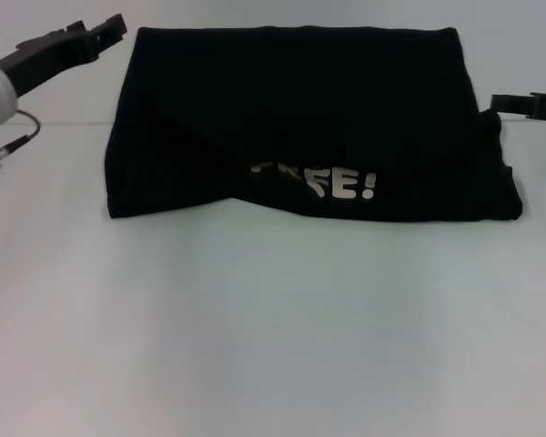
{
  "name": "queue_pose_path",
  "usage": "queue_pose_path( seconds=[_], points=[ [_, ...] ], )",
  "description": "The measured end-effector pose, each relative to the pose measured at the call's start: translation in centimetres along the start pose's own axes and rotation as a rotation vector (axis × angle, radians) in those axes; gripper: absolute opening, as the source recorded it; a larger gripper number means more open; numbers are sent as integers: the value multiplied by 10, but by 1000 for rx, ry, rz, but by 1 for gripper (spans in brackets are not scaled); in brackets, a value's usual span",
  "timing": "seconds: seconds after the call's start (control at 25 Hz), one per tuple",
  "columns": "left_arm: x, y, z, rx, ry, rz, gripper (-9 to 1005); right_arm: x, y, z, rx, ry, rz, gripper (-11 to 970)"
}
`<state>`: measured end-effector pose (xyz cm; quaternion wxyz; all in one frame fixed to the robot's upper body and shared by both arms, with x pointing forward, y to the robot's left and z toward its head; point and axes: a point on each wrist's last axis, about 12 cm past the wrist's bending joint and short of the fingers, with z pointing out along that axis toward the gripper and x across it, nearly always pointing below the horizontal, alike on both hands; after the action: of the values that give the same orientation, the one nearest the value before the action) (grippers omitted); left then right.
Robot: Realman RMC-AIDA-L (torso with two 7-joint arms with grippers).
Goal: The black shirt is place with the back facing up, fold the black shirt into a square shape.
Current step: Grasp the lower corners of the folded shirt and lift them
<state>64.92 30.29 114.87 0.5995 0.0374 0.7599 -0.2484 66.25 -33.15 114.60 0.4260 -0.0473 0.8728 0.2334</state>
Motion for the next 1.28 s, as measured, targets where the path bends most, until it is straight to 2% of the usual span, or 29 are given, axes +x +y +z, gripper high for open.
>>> queue_pose_path(
  seconds=[0.2, 0.32, 0.52, 0.72, 0.92, 1.28],
  points=[
    [6, 8, -25, 84, 70, 52, 672, 0, -9, -17, -35, 84, 60, 560],
    [14, 15, -36, 64, 138, 96, 671, 6, -13, -24, -56, 100, 96, 559],
    [31, 20, -40, 30, 276, 163, 672, 11, -20, -29, -52, 71, 149, 559],
    [45, 21, -34, -18, 404, 203, 672, 12, -24, -27, -28, 55, 173, 559],
    [63, 12, -18, -46, 540, 238, 671, 10, -23, -25, -14, 44, 176, 558],
    [72, 5, -2, -78, 580, 266, 672, 11, -22, -22, -8, 42, 177, 558]
  ],
)
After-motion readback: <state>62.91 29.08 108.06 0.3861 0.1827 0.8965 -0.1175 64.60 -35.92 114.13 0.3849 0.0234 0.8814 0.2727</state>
